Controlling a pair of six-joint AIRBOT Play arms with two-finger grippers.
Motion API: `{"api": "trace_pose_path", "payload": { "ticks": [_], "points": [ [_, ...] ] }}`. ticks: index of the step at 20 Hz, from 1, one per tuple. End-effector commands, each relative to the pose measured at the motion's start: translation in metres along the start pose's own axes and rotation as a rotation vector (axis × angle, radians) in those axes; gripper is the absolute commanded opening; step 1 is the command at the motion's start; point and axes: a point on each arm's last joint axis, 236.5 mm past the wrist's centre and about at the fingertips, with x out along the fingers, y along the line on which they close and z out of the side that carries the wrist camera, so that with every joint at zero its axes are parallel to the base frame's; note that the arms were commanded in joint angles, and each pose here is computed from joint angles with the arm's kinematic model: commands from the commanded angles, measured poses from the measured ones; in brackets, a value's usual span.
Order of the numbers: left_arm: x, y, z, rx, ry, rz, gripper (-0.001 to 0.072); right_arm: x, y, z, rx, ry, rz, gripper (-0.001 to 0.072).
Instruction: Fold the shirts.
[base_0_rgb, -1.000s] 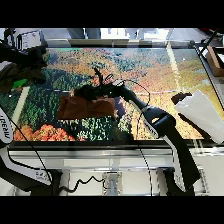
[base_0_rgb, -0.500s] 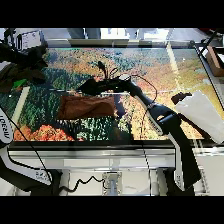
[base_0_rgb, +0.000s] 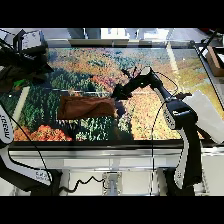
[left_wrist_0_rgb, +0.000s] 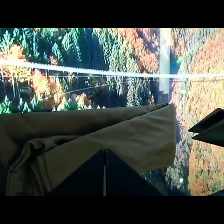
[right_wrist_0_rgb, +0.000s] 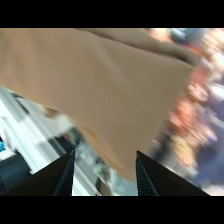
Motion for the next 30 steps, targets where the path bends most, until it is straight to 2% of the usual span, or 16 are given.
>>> {"api": "trace_pose_path", "payload": {
  "ticks": [1,4,11,19,23,27,30],
  "points": [
    [0.004,-0.004,-0.004,0.012,0.019,-0.010,0.0015,0.009,-0.026,-0.019,0.069,0.067,-0.041,0.0438],
    [0.004,-0.004,-0.004,0.014,0.019,-0.010,0.0015,0.024,-0.029,-0.022,0.103,0.069,-0.016,0.0438],
    [0.004,-0.004,-0.004,0.022,0.018,-0.011,0.0015,0.049,0.008,0.011,0.156,-0.072,0.241,0.0444],
    [0.004,-0.004,-0.004,0.029,0.018,-0.011,0.0015,0.061,0.027,0.030,0.153,-0.148,0.317,0.0435],
    [0.004,-0.004,-0.004,0.033,0.018,-0.011,0.0015,0.051,0.012,0.015,0.155,-0.083,0.288,0.0434],
    [0.004,-0.004,-0.004,0.037,0.017,-0.011,0.0015,0.032,-0.033,0.004,0.195,-0.056,0.089,0.0434],
    [0.004,-0.004,-0.003,0.037,0.012,-0.011,0.0015,0.026,-0.038,0.005,0.209,-0.061,0.079,0.0435]
  ]
}}
